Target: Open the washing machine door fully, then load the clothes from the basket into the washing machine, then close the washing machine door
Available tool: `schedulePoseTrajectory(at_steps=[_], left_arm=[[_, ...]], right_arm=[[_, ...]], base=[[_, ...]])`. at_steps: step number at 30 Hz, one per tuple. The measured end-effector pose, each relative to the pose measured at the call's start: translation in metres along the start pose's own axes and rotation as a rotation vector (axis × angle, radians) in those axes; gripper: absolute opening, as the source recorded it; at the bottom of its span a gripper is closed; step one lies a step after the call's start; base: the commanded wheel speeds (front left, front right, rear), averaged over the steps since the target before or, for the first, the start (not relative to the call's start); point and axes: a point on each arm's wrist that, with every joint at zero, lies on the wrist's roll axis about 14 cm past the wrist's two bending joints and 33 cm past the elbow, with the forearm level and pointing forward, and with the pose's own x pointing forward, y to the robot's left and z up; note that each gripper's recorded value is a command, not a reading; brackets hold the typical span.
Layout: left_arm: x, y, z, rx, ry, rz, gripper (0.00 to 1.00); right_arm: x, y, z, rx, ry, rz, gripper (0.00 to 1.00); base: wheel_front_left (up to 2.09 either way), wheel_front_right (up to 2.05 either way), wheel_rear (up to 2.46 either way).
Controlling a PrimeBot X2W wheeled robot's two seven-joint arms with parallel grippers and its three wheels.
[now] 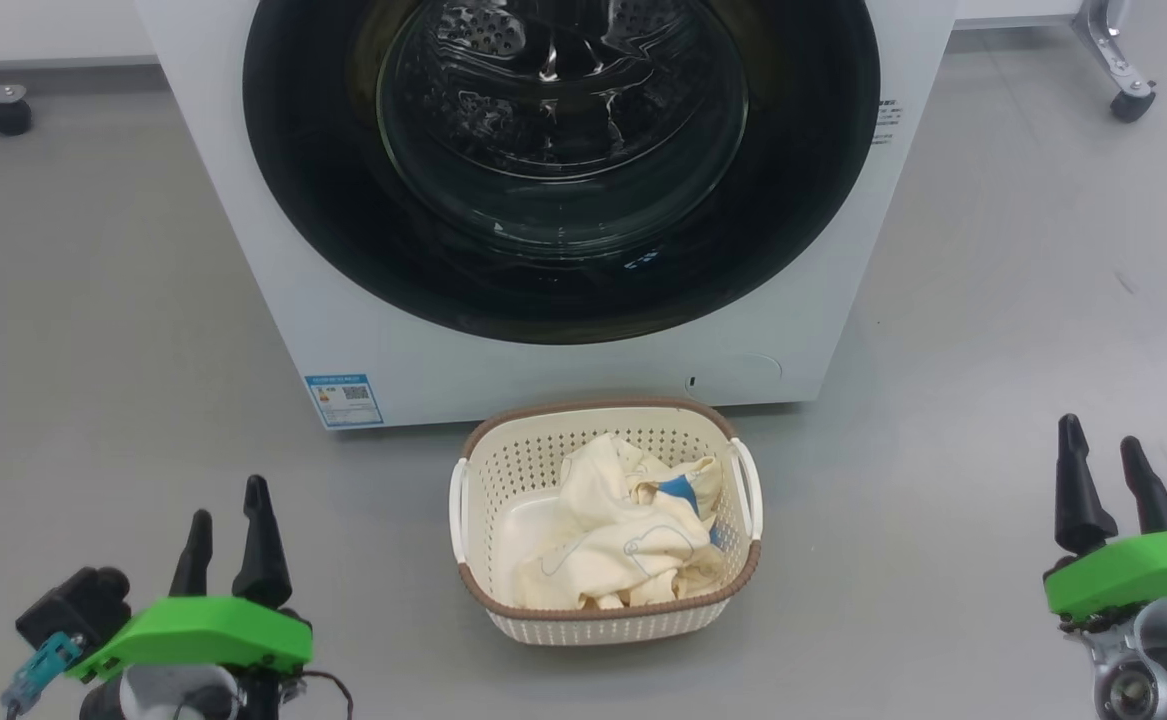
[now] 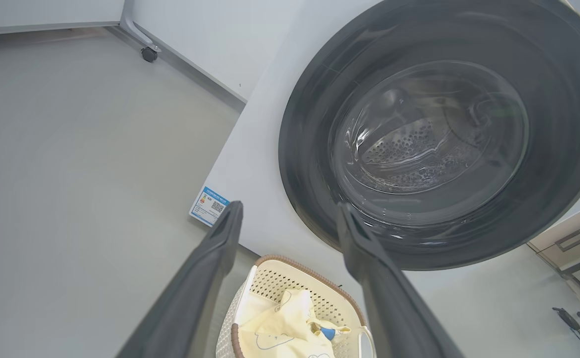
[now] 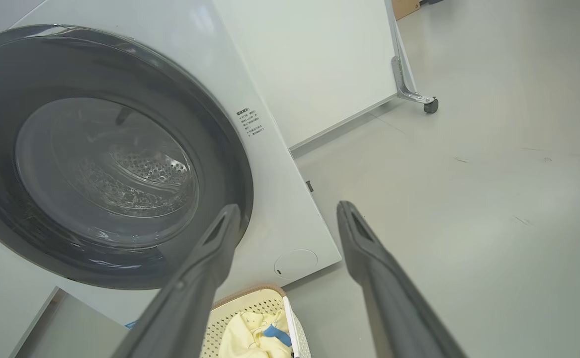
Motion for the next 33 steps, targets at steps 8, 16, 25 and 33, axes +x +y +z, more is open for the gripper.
schedulePoseTrajectory(at_steps=[8, 16, 25, 33], left_arm=[[0.004, -0.006, 0.003, 0.105, -0.015, -0.02, 1.0], [0.003, -0.011, 0.002, 0.205, -0.023, -0.039, 1.0], [0.007, -0.022, 0.006, 0.319, -0.048, -0.08, 1.0], [0.009, -0.024, 0.0, 0.414, -0.039, -0.09, 1.0]], right_arm=[[0.001, 0.008, 0.005, -0.104, -0.023, 0.025, 1.0], [0.002, 0.014, 0.01, -0.208, -0.04, 0.044, 1.0], [0.002, 0.021, 0.017, -0.328, -0.063, 0.067, 1.0], [0.003, 0.025, 0.02, -0.43, -0.075, 0.084, 1.0]], base=[[0.0, 0.0, 0.0], [0.0, 0.0, 0.0], [0.0, 0.0, 0.0], [0.0, 0.0, 0.0]])
